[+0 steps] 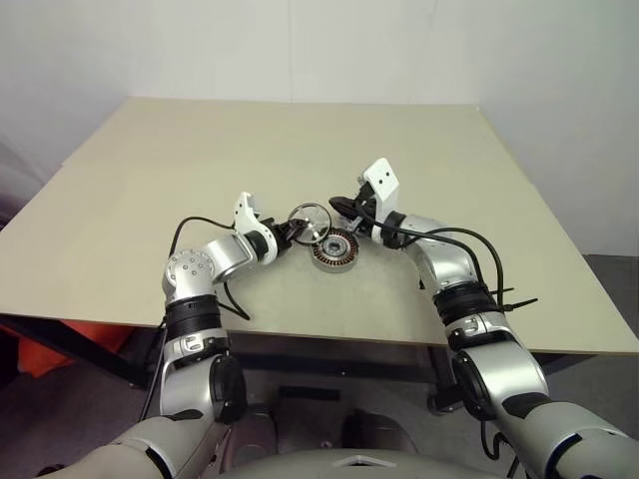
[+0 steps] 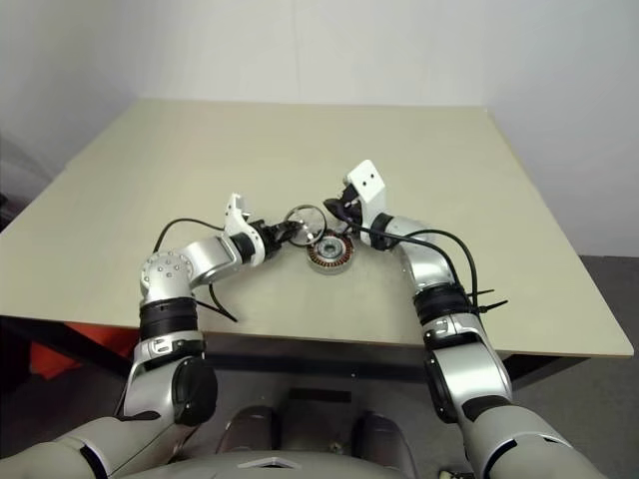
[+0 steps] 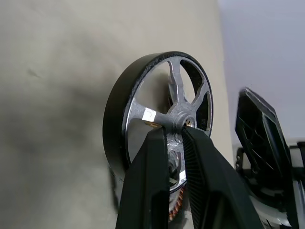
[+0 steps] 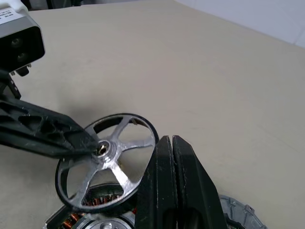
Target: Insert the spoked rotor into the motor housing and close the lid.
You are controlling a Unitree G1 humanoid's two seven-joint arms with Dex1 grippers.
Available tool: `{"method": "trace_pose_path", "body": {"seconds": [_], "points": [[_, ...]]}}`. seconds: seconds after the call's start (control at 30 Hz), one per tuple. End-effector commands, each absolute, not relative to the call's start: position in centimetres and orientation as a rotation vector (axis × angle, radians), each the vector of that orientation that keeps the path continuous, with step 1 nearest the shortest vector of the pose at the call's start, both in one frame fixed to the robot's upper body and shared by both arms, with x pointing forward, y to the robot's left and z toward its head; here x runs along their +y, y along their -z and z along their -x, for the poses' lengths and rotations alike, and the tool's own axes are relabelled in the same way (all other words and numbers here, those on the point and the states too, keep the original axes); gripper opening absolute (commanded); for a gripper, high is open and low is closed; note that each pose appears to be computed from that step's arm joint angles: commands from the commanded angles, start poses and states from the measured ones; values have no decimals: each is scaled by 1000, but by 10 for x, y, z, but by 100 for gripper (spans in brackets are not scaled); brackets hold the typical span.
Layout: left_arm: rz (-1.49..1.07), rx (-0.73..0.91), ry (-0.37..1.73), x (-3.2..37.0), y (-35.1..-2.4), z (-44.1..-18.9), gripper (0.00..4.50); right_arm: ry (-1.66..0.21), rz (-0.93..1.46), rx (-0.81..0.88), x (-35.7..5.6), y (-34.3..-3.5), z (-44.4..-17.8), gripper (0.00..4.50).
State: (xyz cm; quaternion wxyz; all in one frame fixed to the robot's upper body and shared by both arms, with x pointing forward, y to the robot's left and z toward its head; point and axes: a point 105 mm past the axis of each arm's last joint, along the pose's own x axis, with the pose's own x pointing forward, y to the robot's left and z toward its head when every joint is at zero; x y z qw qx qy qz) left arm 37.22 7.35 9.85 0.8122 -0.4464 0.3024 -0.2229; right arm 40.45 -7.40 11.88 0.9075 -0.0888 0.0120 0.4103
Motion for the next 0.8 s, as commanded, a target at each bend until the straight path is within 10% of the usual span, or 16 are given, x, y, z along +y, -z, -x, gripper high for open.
{"method": "trace_pose_path", "body": {"seconds": [0.03, 0.8], "points": [[934, 609, 535, 64, -117, -373, 22, -838, 200, -38, -75, -136, -405, 0], [858, 772, 638, 37, -111, -361, 22, -766, 214, -43, -86, -140, -414, 0]]}}
